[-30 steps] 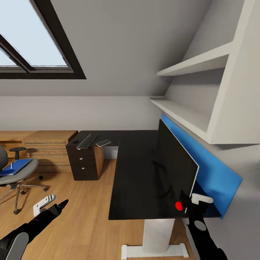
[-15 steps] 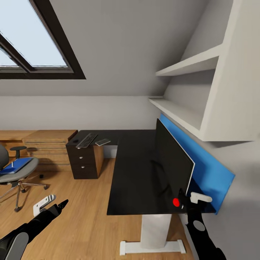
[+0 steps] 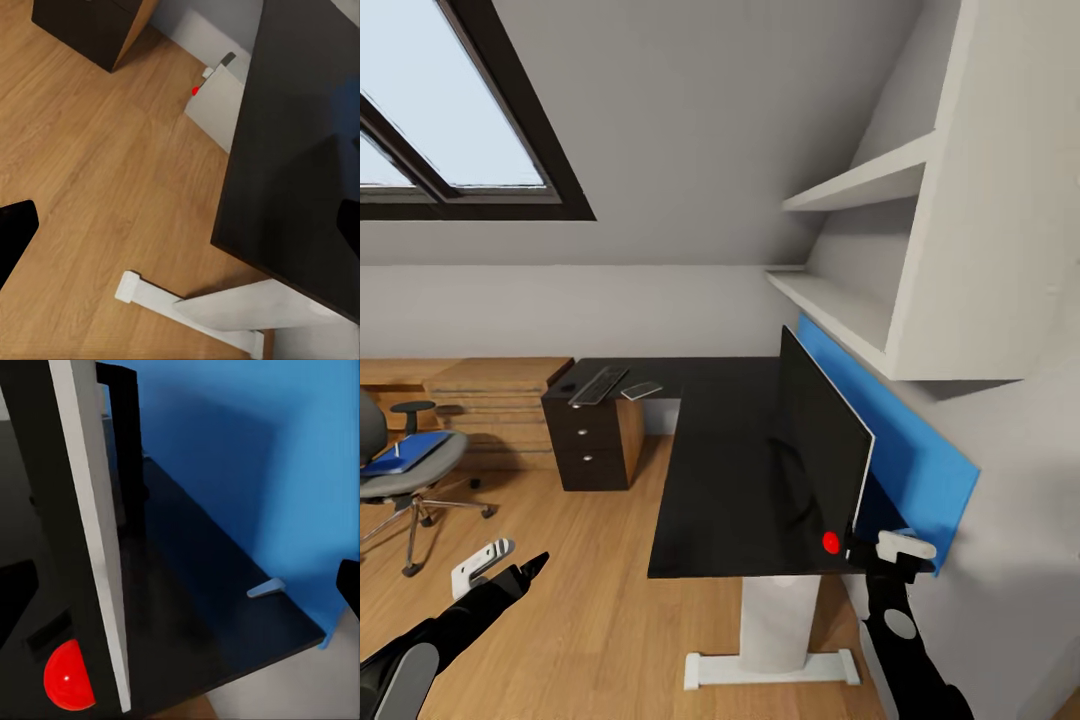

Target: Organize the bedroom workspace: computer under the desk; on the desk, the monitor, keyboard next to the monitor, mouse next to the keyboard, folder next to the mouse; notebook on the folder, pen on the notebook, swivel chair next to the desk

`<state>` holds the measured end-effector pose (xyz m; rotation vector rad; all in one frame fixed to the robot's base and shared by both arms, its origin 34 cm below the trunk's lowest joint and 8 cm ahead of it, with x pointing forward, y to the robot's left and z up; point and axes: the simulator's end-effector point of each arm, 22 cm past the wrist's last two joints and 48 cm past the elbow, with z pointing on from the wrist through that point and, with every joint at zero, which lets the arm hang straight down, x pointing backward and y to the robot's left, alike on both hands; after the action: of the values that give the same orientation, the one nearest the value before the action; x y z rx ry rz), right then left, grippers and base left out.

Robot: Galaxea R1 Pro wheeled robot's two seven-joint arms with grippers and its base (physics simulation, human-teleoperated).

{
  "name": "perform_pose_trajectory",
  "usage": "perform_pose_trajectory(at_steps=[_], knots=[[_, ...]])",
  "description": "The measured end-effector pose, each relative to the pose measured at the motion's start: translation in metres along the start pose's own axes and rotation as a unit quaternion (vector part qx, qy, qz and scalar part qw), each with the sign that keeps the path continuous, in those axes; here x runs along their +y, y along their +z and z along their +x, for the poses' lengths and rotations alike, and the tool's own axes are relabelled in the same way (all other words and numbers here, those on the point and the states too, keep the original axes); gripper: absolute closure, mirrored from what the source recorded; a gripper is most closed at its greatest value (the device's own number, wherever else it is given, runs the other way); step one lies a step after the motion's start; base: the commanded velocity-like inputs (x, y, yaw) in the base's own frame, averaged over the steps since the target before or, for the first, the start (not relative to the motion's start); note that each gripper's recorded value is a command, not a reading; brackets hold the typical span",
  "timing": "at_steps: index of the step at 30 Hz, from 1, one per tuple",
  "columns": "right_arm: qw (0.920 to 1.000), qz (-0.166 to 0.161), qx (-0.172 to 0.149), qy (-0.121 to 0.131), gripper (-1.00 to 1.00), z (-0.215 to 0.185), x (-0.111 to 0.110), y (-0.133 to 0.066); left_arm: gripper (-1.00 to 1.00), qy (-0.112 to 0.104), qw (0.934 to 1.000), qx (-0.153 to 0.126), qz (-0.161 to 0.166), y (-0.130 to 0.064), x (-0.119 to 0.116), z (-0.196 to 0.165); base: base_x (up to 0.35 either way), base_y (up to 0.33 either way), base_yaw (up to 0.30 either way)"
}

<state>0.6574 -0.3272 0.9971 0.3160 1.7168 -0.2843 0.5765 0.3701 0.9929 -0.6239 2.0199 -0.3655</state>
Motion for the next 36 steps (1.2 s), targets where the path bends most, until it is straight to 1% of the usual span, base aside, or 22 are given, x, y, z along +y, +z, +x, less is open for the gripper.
perform_pose_trajectory(at_steps=[5,6,7,9,13,26,34,36], knots=[[1.0,-0.001,-0.006,0.003,-1.0,-0.002,0.002,0.0,-1.0,0.0,1.0,0.0,0.0,0.0,0.0,0.0,-0.01,-0.006,0.0],[0.9997,-0.018,-0.016,-0.003,-1.0,-0.008,0.017,-0.002,-1.0,0.0,1.0,0.0,0.0,0.0,0.0,0.0,0.0,0.0,0.0],[0.9995,-0.024,-0.018,-0.005,-1.0,-0.009,0.022,-0.003,-1.0,0.0,1.0,0.0,0.0,0.0,0.0,0.0,0.0,0.0,0.0],[0.9994,-0.029,-0.021,-0.006,-1.0,-0.01,0.026,-0.004,-1.0,0.0,1.0,0.0,0.0,0.0,0.0,0.0,-0.023,0.0,0.0],[0.9993,-0.029,-0.022,-0.006,-1.0,-0.01,0.027,-0.004,-1.0,0.0,1.0,0.0,0.0,0.001,0.0,0.0,-0.144,0.0,0.0],[0.9993,-0.031,-0.022,-0.007,-1.0,-0.009,0.028,-0.004,-1.0,-0.001,1.0,0.003,-0.001,0.002,0.001,0.002,-0.311,0.0,0.0],[0.9991,-0.036,-0.021,-0.011,-1.0,-0.009,0.032,-0.005,-1.0,-0.007,0.9997,0.018,-0.012,0.006,0.011,0.016,-0.335,0.0,0.0],[0.9989,-0.04,-0.021,-0.013,-1.0,-0.009,0.036,-0.006,-1.0,-0.011,0.9994,0.028,-0.019,0.009,0.019,0.025,-0.336,0.0,0.0]])
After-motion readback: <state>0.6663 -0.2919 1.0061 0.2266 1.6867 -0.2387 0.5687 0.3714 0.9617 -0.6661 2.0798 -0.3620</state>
